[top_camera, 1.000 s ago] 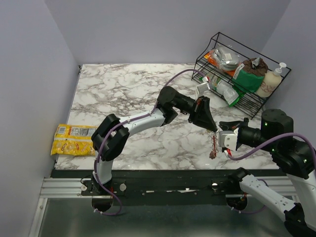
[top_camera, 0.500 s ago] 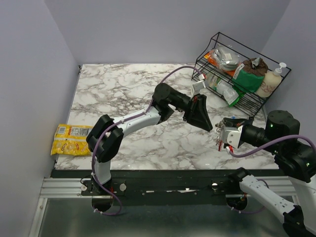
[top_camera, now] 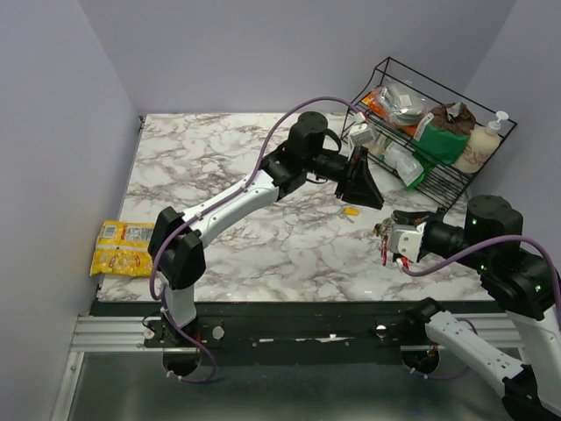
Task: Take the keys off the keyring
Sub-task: Remove the key from the keyring.
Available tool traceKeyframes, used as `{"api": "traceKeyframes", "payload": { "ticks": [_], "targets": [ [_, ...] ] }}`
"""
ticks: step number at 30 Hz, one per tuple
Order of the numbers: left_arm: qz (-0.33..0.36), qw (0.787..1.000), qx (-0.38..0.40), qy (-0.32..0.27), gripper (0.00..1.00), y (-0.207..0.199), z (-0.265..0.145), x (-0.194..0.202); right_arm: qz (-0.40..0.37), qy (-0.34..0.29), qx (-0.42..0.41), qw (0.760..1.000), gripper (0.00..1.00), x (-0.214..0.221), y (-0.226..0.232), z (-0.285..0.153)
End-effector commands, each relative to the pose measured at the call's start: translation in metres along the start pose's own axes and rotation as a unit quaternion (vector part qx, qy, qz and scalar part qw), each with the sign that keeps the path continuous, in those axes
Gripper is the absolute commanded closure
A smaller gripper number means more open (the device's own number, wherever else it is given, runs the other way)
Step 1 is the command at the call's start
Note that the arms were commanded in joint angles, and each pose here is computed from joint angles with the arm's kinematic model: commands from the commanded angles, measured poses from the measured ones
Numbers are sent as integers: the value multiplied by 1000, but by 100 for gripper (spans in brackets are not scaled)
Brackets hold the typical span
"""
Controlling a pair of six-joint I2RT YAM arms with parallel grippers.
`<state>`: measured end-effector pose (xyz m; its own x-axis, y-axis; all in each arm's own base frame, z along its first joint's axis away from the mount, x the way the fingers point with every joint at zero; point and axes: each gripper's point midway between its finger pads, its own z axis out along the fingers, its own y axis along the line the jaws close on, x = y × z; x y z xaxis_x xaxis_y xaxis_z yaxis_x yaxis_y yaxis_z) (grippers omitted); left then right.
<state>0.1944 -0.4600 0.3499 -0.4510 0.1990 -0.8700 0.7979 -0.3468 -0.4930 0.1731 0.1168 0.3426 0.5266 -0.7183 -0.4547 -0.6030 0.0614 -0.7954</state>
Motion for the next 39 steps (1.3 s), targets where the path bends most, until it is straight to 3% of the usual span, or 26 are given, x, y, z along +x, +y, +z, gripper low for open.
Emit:
{"api": "traceKeyframes", "payload": {
  "ticks": [1, 16, 39],
  "targets": [
    [42, 994, -84, 56, 62, 4, -8, 23, 6, -2, 25, 1000, 99, -1, -10, 2],
    [78, 989, -70, 106, 60, -10, 15, 42, 28, 17, 48, 998, 99, 10, -14, 7],
    [95, 983, -115, 103, 55, 7, 18, 33, 47, 2, 31, 998, 99, 9, 0, 13]
  ]
}}
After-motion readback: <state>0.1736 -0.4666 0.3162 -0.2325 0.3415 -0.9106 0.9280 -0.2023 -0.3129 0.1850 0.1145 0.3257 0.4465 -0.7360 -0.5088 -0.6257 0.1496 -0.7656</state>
